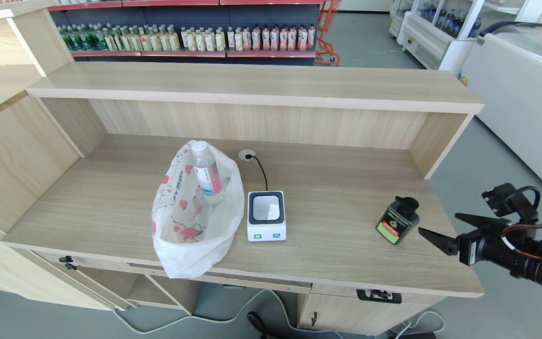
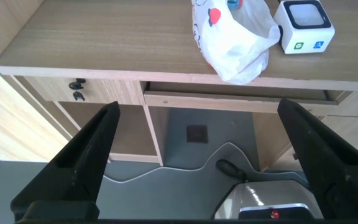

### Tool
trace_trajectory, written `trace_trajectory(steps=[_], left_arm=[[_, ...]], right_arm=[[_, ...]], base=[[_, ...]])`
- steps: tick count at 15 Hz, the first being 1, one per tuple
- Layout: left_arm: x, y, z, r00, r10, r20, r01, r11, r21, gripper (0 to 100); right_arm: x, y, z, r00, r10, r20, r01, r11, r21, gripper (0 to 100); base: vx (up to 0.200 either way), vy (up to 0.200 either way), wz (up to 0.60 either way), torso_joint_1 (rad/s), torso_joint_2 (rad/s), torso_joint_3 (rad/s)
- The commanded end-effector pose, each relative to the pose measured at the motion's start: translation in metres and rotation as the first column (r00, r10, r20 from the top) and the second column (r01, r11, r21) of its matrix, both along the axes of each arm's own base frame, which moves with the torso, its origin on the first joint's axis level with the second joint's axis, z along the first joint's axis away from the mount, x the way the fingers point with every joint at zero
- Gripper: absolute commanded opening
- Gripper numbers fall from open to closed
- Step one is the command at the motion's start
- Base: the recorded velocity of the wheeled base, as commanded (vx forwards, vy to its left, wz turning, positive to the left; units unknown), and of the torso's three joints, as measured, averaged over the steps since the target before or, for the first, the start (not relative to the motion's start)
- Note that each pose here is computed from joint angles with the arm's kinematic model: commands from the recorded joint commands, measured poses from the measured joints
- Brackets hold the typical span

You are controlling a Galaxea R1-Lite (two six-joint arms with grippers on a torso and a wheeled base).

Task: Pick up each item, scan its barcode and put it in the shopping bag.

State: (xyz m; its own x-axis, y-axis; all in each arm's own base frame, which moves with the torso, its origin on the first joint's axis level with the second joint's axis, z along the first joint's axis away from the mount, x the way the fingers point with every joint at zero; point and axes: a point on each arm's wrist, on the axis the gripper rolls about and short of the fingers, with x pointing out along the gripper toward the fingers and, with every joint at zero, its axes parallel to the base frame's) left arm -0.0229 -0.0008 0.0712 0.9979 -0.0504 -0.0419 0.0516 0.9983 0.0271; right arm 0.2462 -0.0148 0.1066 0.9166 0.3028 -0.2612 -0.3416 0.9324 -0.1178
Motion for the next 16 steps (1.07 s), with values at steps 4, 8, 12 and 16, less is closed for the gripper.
trace_trajectory(steps=[4,8,12,16], left_arm=[[0.0,0.0,0.0,1.0,0.0,0.001,0.0,1.0,0.0,100],[0.0,0.0,0.0,1.0,0.0,0.001,0.0,1.0,0.0,100],[0.0,0.0,0.0,1.0,0.0,0.001,0.0,1.0,0.0,100],[0.0,0.0,0.0,1.0,0.0,0.001,0.0,1.0,0.0,100]], right_arm=[[0.021,0.006,-0.024,0.999,0.036,0.001,-0.036,0.999,-0.004,100],[0.036,0.015,-0.027,0.997,0.07,0.027,-0.07,0.998,-0.006,100],[0.055,0.018,-0.029,0.995,0.08,0.052,-0.08,0.997,-0.008,100],[0.058,0.021,-0.035,0.995,0.095,0.036,-0.094,0.996,-0.007,100]], base=[[0.0,0.0,0.0,0.0,0.0,0.0],[0.0,0.0,0.0,0.0,0.0,0.0],[0.0,0.0,0.0,0.0,0.0,0.0],[0.0,0.0,0.0,0.0,0.0,0.0]])
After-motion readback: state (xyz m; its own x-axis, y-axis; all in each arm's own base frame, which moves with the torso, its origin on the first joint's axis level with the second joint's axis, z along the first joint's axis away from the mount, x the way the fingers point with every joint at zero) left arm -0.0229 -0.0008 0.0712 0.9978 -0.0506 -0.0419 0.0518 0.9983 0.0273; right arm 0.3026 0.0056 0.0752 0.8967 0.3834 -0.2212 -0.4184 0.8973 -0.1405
